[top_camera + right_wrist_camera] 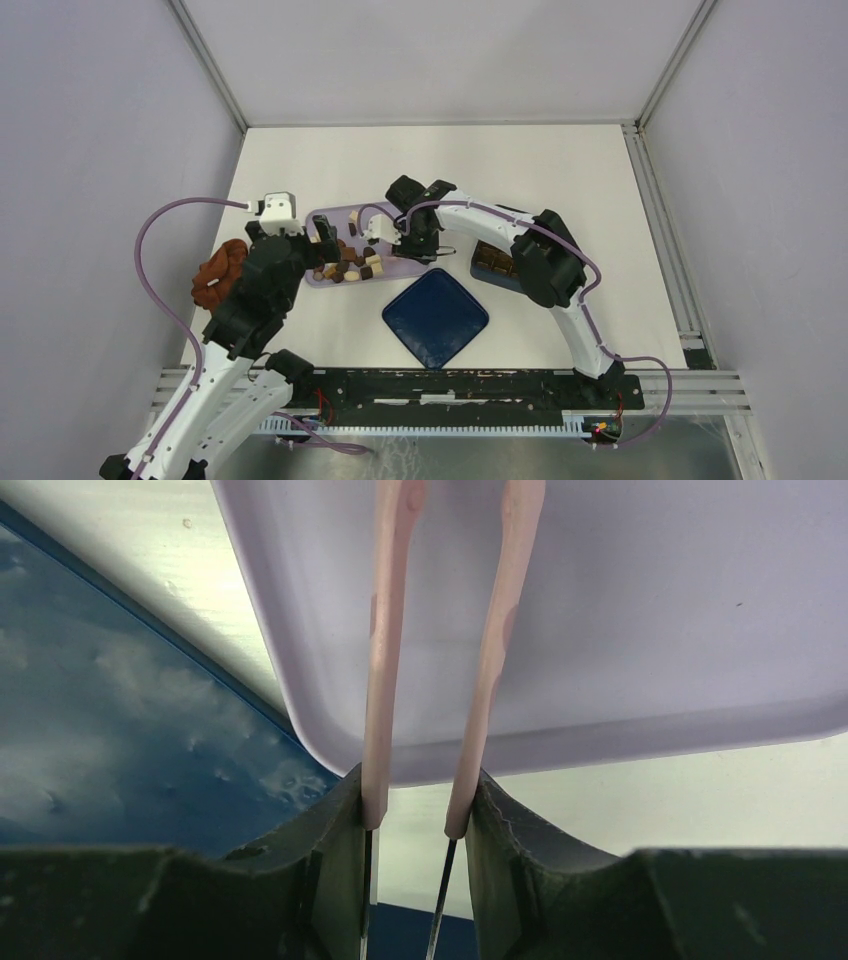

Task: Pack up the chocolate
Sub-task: Pick up the fake chocolate from the plate.

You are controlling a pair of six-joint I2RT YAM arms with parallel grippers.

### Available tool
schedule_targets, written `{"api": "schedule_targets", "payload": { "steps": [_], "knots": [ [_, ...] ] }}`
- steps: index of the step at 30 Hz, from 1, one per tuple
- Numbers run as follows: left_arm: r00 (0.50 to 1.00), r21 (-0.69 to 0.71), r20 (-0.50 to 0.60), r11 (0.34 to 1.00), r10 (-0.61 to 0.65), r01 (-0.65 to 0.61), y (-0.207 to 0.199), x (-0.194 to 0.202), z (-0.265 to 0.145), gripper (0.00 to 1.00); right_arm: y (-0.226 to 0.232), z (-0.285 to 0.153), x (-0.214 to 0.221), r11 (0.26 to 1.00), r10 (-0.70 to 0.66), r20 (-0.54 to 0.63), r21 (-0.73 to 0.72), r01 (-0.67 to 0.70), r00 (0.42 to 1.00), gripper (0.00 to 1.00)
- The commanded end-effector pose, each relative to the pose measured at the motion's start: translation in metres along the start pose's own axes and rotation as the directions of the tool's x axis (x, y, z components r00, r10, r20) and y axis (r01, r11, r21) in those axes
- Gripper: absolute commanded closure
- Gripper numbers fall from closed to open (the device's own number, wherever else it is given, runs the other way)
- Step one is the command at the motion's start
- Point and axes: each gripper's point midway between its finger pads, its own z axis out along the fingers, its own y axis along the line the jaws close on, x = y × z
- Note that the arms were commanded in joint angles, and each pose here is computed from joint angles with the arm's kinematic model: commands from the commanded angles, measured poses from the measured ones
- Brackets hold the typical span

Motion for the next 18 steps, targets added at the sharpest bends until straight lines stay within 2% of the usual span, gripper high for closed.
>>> {"api": "schedule_targets", "payload": {
  "steps": [1,18],
  "knots": [
    [0.999,-0.009,0.029,1.000,0.028,-0.028,0.003,-0.010,0.001,0.00,-0.003,-0.006,-0.016,0.999,-0.033,0.026,0.016,0.033,0.999,0.59],
    [0.999,0.001,0.023,1.000,0.028,-0.029,0.002,-0.009,0.004,0.01,0.004,0.008,-0.034,0.998,-0.059,0.033,-0.012,0.059,0.998,0.58]
  ]
}}
